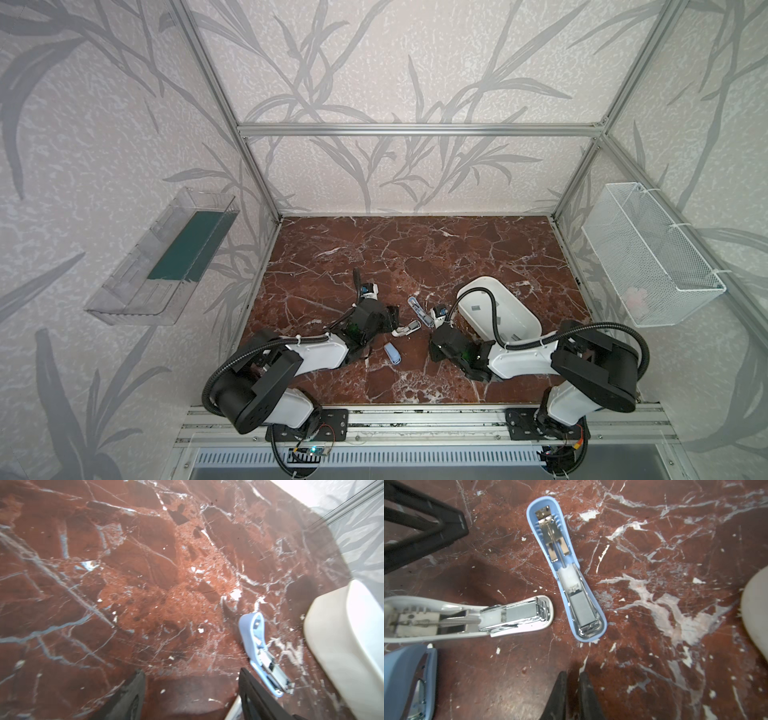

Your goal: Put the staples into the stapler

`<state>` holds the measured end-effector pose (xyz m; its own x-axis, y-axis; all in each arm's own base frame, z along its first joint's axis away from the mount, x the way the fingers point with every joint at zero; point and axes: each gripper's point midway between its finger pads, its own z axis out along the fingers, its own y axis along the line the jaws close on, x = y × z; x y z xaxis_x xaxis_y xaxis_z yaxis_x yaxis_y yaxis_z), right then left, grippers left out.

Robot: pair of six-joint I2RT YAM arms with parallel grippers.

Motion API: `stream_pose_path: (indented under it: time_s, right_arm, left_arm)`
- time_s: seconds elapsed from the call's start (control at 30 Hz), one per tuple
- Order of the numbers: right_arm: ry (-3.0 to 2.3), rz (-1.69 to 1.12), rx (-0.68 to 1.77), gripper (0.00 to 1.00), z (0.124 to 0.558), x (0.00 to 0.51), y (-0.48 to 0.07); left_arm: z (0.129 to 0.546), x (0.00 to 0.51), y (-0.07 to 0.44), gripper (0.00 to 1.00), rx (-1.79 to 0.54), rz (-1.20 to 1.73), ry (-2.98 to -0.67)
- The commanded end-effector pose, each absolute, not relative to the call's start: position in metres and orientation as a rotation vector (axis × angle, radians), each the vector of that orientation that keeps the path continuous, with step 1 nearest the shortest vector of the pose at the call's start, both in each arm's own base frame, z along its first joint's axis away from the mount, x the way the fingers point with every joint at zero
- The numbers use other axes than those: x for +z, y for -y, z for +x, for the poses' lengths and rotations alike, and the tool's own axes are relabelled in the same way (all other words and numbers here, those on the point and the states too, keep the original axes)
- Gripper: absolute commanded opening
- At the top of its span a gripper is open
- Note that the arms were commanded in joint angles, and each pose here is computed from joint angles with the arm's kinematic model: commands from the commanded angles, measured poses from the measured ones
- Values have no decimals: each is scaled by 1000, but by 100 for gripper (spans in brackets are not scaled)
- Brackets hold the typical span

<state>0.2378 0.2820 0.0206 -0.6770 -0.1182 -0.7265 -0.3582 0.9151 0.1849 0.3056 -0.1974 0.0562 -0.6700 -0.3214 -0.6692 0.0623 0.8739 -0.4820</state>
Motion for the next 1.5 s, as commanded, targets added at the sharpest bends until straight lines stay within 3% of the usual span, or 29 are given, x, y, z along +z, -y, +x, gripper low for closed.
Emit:
stream_pose_path:
  time_s: [0.0,0.33,0.57,0.9,1.47]
  right_arm:
    - [-2276,-321,412,15,249,22,-293]
    - [-2287,-241,295,14,281,3,-279]
    - [-2287,-277,354,14,286,-2,-297]
    - [-2321,-340,465,14,274,-5,-315]
    - [-2341,-287,570,14,231,4,-326]
  left_arm:
    - [308,63,205,72,-723,-268,-2167]
    - [295,66,185,74,-625,-277,-2187]
    - [278,65,174,75,-623,-373,-2247]
    - [263,61,156,75,-543,-701,-2240]
    - [271,69,191,75,-596,-672,-2261]
